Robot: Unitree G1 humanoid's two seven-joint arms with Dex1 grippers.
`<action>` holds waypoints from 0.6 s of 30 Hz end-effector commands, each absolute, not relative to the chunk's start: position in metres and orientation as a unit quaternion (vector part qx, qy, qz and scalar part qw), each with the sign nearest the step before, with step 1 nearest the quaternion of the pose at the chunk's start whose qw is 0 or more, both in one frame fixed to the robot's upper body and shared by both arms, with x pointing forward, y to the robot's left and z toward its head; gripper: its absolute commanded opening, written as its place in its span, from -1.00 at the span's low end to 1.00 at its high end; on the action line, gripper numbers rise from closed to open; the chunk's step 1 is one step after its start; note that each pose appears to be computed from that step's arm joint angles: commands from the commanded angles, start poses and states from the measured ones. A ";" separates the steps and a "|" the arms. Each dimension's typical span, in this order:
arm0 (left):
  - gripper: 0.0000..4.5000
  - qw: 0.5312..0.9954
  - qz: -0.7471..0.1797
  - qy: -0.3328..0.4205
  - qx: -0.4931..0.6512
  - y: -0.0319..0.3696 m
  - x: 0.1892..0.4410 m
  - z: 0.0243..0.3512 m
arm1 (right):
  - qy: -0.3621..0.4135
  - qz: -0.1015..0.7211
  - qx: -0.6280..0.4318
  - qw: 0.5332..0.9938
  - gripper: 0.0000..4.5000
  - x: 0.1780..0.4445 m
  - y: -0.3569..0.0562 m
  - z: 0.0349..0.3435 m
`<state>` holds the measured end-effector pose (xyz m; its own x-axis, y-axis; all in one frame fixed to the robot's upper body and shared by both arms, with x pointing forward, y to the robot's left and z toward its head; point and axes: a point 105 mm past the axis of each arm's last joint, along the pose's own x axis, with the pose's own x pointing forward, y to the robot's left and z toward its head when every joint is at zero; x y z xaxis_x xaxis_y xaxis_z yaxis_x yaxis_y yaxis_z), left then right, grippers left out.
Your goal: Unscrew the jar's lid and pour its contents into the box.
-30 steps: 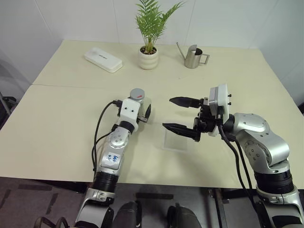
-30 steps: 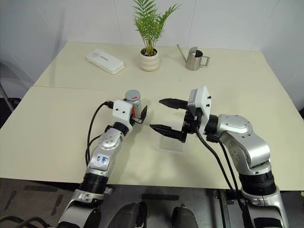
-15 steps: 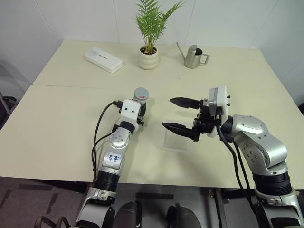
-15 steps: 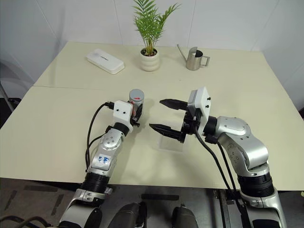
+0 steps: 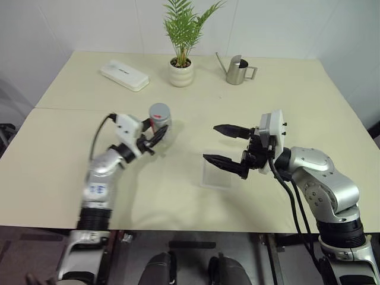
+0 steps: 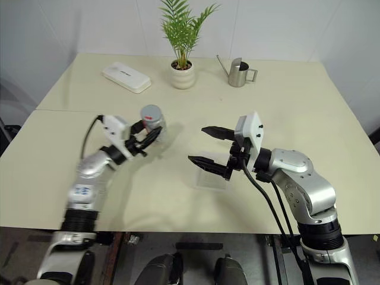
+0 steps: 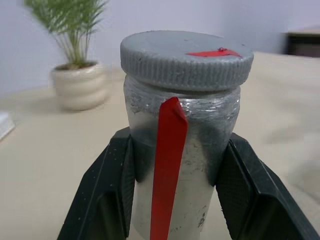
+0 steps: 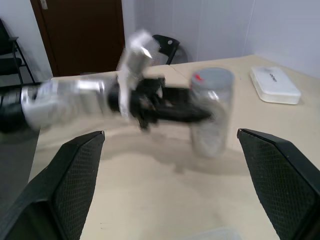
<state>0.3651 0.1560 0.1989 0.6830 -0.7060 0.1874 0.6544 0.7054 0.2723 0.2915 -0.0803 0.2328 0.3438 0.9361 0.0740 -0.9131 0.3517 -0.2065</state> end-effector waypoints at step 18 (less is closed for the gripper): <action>-0.18 0.798 -0.585 -0.114 0.089 0.116 0.316 0.216 | -0.099 0.616 -0.051 0.779 1.00 0.288 0.000 0.274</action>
<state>0.3238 0.1230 0.2013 0.3349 -0.9410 0.0489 0.9143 0.3371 0.2244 0.2884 -0.0011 0.2620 0.2161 0.9744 0.0623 -0.9624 0.2234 -0.1545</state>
